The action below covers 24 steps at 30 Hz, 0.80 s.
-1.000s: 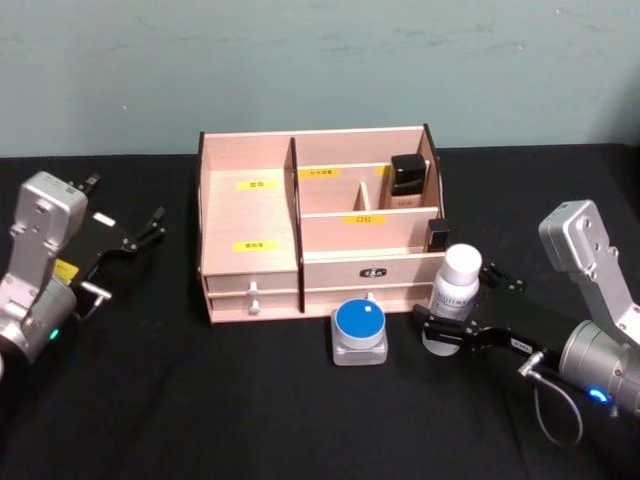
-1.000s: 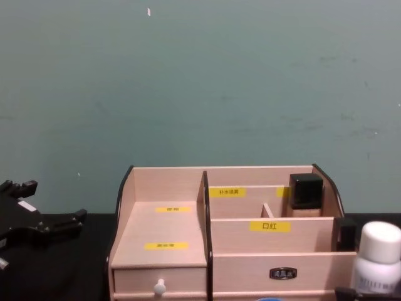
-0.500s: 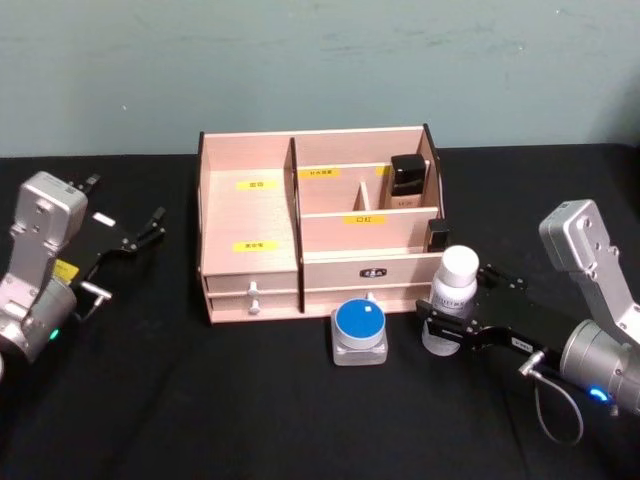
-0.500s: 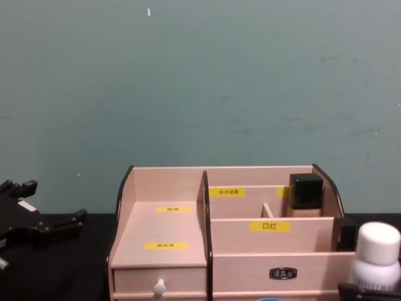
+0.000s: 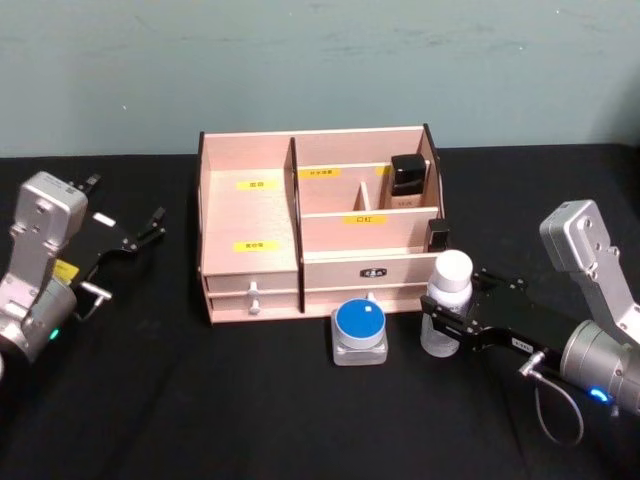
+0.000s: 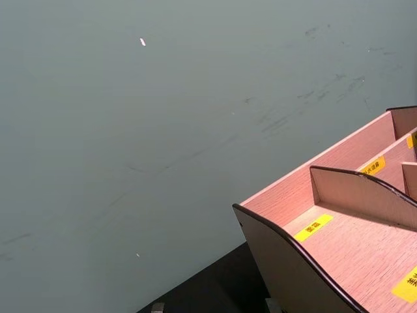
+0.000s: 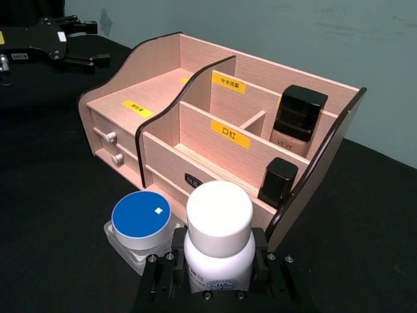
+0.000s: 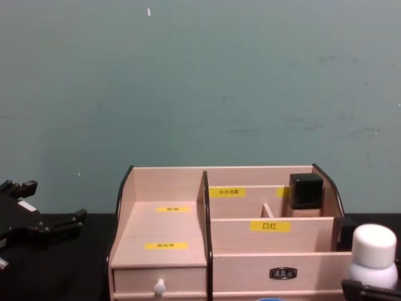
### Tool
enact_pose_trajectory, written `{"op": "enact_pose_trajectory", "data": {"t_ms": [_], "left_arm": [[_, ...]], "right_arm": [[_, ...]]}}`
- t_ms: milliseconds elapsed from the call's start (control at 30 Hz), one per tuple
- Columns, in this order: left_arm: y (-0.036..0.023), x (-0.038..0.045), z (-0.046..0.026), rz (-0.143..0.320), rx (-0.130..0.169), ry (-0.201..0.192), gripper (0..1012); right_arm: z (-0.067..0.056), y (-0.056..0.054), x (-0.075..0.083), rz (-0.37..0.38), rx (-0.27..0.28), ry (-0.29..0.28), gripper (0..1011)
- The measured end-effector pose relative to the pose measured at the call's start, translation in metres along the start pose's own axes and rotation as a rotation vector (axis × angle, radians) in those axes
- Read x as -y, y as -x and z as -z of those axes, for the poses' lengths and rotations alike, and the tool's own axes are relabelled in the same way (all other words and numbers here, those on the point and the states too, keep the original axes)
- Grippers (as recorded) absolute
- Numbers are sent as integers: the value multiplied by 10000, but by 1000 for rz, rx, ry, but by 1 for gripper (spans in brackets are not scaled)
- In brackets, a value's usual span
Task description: Pick up the facial cleanser and watermelon frost from the table and place them into the tiered storage box.
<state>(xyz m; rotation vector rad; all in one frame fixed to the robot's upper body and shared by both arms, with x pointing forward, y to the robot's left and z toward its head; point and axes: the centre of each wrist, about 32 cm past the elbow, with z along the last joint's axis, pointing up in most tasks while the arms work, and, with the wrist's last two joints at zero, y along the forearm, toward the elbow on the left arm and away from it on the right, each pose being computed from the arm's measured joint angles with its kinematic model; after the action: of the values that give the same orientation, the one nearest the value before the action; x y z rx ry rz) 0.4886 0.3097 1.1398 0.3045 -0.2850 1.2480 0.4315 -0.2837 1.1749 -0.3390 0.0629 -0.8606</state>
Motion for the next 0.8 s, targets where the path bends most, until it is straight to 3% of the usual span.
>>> {"op": "enact_pose_trajectory", "data": {"t_ms": [533, 800], "left_arm": [[0, 0, 0, 0, 0, 0, 1001], [0, 0, 0, 0, 0, 0, 1001]], "right_arm": [[-11, -12, -6, 0, -10, -9, 595], [-141, -37, 42, -24, -32, -53, 594]]}}
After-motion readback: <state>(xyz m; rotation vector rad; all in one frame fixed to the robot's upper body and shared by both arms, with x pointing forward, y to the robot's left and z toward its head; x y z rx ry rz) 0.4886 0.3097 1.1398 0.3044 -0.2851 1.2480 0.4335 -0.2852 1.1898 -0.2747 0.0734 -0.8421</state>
